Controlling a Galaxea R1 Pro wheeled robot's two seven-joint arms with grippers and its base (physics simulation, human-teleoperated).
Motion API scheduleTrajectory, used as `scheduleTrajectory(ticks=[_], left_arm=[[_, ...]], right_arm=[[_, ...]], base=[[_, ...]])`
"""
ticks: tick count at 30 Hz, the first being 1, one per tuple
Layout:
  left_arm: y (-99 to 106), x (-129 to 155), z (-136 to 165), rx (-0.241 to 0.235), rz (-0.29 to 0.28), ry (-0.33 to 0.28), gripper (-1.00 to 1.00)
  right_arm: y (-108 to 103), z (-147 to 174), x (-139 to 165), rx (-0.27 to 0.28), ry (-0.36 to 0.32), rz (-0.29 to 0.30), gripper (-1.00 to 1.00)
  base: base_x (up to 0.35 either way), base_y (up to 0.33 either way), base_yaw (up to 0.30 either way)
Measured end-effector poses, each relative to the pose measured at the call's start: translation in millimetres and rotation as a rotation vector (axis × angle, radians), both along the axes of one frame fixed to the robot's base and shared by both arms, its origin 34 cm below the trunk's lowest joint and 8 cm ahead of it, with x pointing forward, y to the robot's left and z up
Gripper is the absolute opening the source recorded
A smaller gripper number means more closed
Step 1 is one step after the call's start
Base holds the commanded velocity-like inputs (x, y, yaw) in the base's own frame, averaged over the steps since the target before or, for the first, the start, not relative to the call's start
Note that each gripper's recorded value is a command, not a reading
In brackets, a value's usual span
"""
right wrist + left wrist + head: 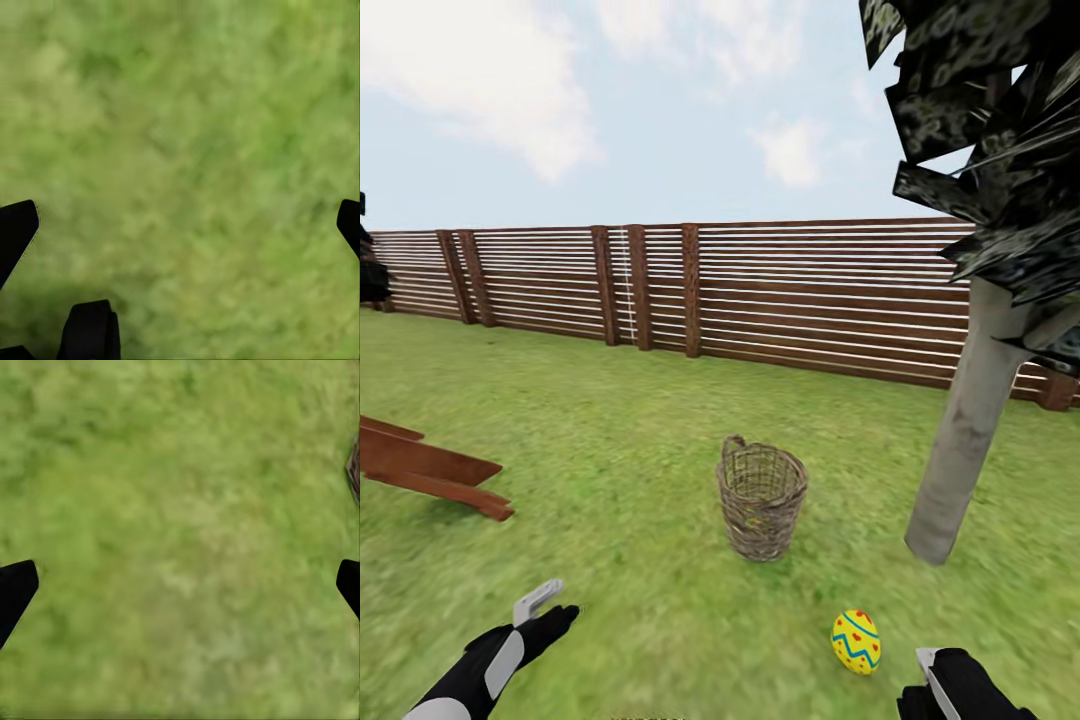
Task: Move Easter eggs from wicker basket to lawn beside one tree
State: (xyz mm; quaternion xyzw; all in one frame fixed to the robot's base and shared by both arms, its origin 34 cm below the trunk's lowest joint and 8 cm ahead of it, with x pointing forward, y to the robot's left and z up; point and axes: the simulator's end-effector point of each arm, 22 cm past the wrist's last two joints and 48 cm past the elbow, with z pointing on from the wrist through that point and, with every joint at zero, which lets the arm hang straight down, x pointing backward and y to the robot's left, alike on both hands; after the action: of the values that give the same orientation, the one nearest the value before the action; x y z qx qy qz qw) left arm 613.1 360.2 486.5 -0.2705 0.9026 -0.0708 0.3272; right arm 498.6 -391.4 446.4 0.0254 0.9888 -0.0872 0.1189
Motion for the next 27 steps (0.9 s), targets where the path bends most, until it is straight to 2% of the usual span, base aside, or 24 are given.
scheduleTrajectory(ticks=[12, 27], left_arm=[[-2.7, 0.1, -0.5, -0.003, -0.002, 0.0, 1.0], [-1.7, -0.2, 0.0, -0.002, -0.001, 0.0, 1.0]], right_arm=[[0.6, -0.1, 0.0, 0.001, 0.0, 0.0, 1.0], [5.7, -1.1, -0.5, 0.007, 0.003, 0.004, 1.0]], base=[[0.008, 0.0, 0.297], [0.307, 0.0, 0.297]])
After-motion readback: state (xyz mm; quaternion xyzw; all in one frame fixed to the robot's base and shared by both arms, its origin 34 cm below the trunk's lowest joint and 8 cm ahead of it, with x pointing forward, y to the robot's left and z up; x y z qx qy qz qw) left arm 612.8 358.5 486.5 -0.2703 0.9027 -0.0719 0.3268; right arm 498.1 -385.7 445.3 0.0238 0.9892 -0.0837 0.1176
